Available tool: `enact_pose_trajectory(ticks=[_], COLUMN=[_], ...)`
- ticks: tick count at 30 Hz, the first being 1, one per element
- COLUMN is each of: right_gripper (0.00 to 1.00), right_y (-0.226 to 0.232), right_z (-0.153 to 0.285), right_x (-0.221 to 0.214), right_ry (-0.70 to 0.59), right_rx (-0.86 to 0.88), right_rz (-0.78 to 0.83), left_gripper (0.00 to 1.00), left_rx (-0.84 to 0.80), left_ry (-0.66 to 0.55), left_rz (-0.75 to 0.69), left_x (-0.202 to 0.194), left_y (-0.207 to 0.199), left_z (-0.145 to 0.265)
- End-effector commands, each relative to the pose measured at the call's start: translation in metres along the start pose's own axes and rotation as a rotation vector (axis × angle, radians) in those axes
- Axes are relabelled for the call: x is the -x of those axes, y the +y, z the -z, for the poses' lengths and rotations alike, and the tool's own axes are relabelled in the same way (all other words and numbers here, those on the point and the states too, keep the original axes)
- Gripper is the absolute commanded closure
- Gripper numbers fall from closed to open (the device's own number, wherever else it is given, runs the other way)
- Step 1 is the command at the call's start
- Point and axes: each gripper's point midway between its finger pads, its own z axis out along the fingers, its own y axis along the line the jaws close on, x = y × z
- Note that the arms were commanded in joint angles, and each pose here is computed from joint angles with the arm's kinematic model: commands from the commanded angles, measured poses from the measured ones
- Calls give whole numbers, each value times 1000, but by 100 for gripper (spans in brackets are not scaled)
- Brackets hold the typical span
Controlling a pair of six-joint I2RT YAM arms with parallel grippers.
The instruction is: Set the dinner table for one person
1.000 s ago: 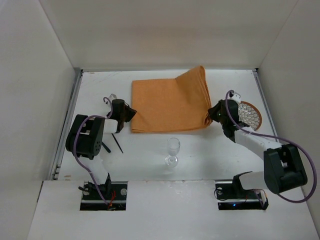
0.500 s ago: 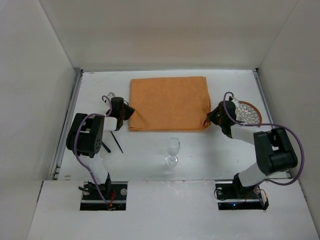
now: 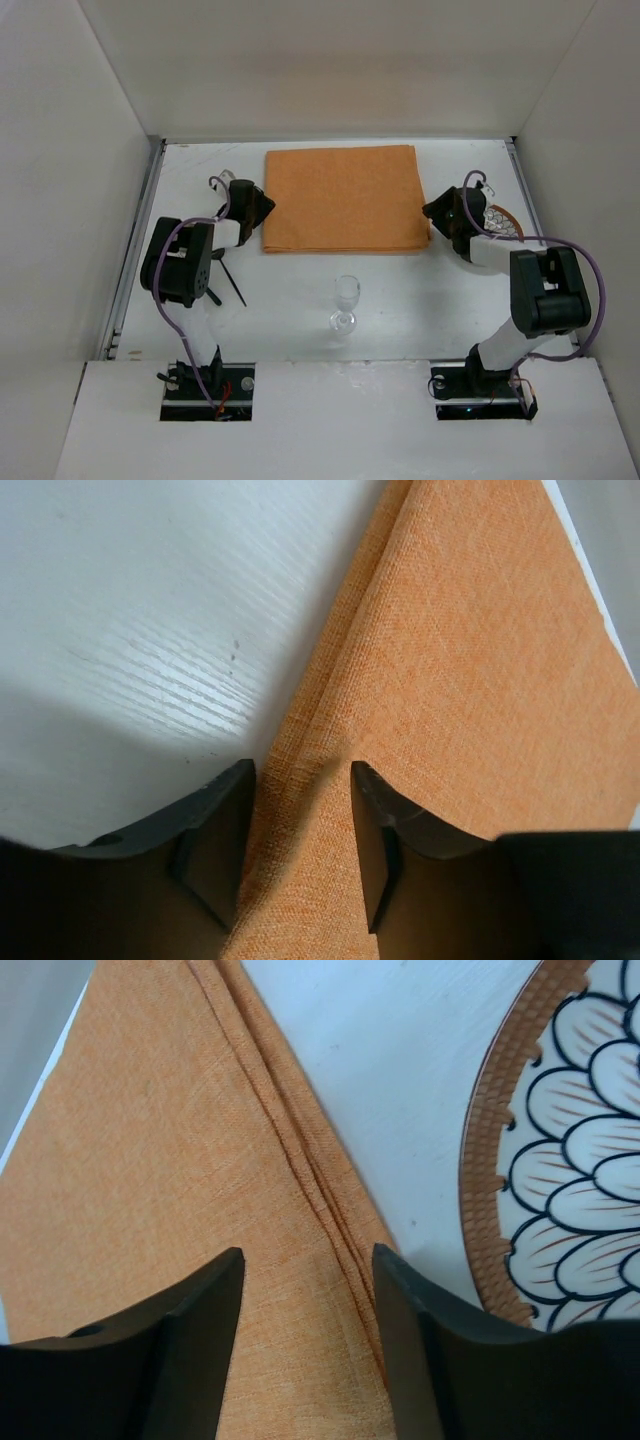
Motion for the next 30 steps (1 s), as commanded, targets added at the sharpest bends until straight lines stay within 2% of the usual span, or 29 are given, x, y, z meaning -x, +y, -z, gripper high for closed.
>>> enact_pose_trajectory(ticks=[1,3,5,10,14,18,22,26,30], right_gripper=[36,30,27,26,28,29,28,27,28], right_y=[20,23,24,32,16,-20,-76,-127,-154], right_z=[2,12,29,74,107,136,159,172,168], right_x=[22,29,36,43,54,75,88,92,93], right_ry=[-71,-101,-144,-228,-304,-404,-504,-544,-527], right_rx=[58,68,76,117,87,-24,-204,-357,-421], right_rz=[-9,-11,-13,4,-13,-54,-102,-174,-227], left_gripper=[52,43,40,39,39,39,39,39,39], left_rx=[45,38,20,-69,-171,-262,-322,-362,-392], left_ry=[-49,-71,-103,-161,-133,-119,-136,-182,-199], left_rz=[-17,-11,-12,-73,-169,-235,-251,-229,-221], left_x=[16,21,26,17,-19,-45,-58,-57,-54], left_y=[8,9,5,-13,-26,-29,-25,-26,-29], left_z=[16,29,46,98,135,160,176,186,195])
